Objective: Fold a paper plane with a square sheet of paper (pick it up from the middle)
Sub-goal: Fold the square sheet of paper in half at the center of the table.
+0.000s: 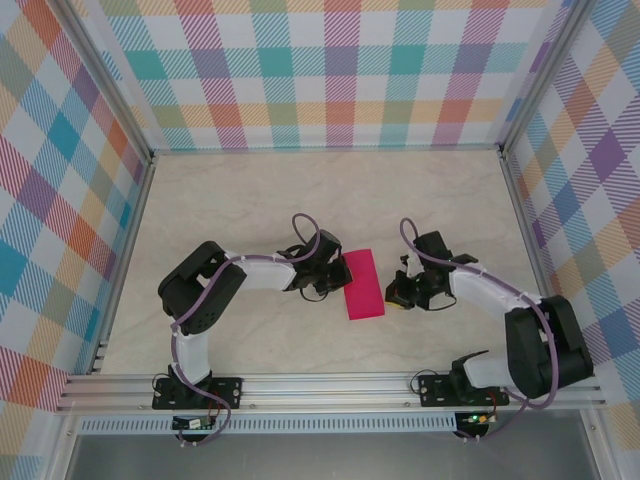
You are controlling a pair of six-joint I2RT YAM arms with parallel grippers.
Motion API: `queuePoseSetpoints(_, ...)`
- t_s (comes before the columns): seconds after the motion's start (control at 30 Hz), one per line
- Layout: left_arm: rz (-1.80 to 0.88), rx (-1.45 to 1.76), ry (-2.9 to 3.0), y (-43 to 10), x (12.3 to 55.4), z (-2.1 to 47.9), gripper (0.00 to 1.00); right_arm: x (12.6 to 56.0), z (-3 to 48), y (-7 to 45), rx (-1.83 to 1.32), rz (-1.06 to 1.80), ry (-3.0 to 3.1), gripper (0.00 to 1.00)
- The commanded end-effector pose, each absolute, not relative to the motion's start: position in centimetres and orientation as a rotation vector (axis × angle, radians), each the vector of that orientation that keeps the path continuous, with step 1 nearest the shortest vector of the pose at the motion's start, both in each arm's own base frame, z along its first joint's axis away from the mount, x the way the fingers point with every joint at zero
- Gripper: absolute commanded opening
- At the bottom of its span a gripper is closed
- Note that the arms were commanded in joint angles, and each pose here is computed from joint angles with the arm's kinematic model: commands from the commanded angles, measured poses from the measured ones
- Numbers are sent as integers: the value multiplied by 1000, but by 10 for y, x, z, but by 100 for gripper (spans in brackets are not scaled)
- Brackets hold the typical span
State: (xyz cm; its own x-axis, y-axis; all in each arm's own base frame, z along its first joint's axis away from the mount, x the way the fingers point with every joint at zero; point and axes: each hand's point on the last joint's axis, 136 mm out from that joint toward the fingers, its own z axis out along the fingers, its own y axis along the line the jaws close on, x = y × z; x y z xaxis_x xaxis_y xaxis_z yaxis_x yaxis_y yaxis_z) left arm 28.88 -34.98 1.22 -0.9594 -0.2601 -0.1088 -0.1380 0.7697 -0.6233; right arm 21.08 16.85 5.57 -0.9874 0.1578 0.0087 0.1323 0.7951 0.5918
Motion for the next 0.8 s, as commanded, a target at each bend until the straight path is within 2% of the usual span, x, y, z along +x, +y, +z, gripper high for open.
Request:
queuePoseSetpoints(0.0, -199, -431, 3138, -237, 210, -83, 0, 229, 89, 189, 159, 1100, 2831, 2)
queuePoseSetpoints(0.33, -206, -430, 3146, -239, 209, -86, 0, 217, 28, 193, 248, 911, 3076, 0)
queuePoseSetpoints(0.77, -180, -437, 3154, -235, 206, -91, 0, 166, 0, 150, 369, 599, 3273, 0)
